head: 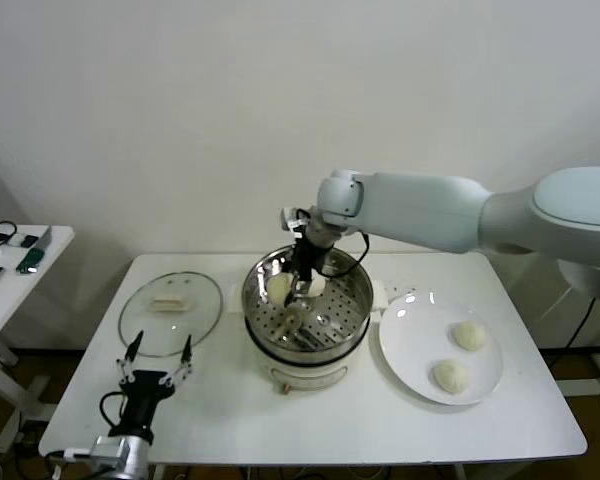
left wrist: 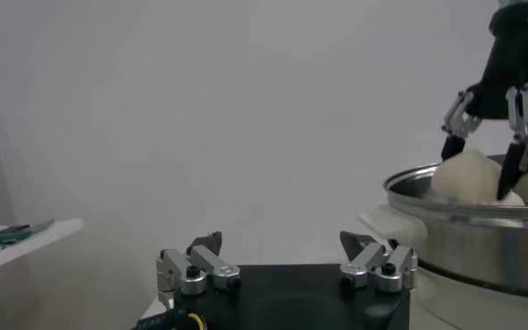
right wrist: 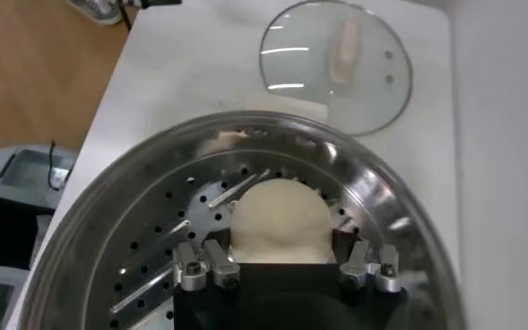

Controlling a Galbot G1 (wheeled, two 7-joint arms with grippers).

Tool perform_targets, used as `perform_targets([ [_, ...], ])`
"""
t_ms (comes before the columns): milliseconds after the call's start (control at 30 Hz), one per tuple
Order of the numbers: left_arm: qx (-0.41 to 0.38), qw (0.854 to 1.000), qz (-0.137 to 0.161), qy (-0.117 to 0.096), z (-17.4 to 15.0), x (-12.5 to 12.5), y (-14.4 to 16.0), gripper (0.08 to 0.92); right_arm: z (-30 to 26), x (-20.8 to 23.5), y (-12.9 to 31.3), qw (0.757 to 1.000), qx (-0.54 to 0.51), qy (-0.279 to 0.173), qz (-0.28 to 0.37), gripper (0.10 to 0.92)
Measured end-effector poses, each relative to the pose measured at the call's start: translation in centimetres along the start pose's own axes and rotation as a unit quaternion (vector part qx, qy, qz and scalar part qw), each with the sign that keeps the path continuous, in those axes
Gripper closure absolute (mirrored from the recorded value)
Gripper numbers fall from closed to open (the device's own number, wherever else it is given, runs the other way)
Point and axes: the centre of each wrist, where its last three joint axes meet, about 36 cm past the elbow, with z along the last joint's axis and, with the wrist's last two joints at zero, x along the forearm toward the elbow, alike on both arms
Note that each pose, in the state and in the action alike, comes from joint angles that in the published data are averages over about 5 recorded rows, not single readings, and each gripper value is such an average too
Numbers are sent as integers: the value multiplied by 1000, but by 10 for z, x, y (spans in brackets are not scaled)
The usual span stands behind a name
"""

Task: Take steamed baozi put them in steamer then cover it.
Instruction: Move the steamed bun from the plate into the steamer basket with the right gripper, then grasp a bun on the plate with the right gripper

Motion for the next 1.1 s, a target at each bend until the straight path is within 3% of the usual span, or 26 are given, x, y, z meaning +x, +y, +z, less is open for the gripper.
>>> perform_targets([
  [367,1,1000,-1,2,4,-5,-1,177,0,-27,2,1000,4,10,-14,300],
  [633,3,1000,-1,2,3,-7,-2,177,1,-26,2,1000,6,14,-16,205],
  [867,4,1000,-2,1,3,-6,-2,177,6,-1,0,999,18,21,-18,200],
  [1100,4,1000,-2,0,2,-7,-2,177,25,59,3,998,47,41,-11,200],
])
